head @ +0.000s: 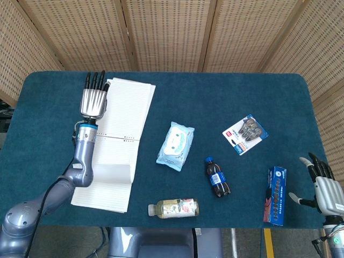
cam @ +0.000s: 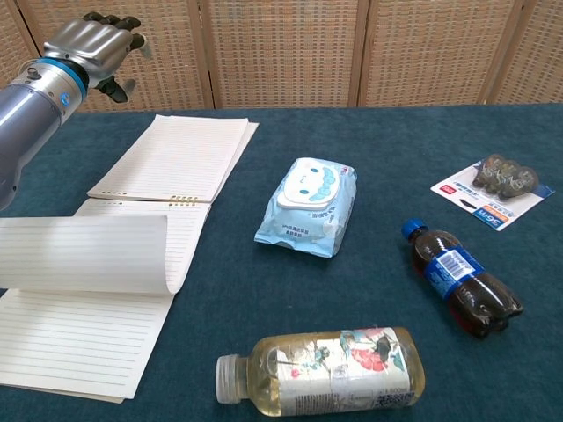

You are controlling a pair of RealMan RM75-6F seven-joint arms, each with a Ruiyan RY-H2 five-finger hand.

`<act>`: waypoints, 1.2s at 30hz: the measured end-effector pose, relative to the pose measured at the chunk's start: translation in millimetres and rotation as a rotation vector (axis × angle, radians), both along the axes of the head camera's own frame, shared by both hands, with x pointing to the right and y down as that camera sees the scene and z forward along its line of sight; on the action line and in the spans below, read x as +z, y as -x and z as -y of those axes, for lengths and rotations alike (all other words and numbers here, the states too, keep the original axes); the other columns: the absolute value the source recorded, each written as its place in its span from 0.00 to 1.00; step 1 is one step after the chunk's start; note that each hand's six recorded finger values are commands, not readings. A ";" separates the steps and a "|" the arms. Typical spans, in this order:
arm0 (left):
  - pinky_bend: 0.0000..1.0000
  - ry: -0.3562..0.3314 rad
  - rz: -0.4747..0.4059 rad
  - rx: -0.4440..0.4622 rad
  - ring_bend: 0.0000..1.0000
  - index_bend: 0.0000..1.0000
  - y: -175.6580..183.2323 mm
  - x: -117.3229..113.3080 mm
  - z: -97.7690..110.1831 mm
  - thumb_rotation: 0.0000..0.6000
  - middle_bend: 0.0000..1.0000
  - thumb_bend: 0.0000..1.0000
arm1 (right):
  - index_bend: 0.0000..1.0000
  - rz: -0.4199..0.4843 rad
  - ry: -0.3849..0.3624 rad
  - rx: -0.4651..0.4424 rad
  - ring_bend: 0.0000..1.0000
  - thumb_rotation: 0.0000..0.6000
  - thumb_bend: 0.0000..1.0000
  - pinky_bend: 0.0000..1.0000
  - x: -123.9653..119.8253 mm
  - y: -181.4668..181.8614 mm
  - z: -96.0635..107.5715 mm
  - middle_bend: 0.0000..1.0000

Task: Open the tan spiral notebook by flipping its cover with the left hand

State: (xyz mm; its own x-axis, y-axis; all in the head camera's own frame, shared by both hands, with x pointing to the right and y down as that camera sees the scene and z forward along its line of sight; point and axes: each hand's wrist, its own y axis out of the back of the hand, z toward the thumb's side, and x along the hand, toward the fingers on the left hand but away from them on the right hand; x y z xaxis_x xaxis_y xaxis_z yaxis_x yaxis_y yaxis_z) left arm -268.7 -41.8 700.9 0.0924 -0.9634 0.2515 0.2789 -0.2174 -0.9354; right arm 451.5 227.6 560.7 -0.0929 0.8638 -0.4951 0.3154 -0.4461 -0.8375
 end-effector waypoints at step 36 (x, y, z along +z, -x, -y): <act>0.00 0.039 -0.195 -0.001 0.00 0.10 55.0 -48.1 -95.8 1.00 0.00 0.14 | 0.11 0.002 0.013 -0.001 0.00 1.00 0.16 0.00 0.3 2.6 -1.0 0.00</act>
State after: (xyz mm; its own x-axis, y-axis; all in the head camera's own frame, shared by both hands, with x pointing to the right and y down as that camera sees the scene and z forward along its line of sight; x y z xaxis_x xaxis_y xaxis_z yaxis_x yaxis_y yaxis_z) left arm -323.8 54.0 652.8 0.1425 -0.9534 0.2661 0.0928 -0.2548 -0.9625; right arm 449.0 228.6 561.1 -0.0914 0.8574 -0.5065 0.3164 -0.4573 -0.8311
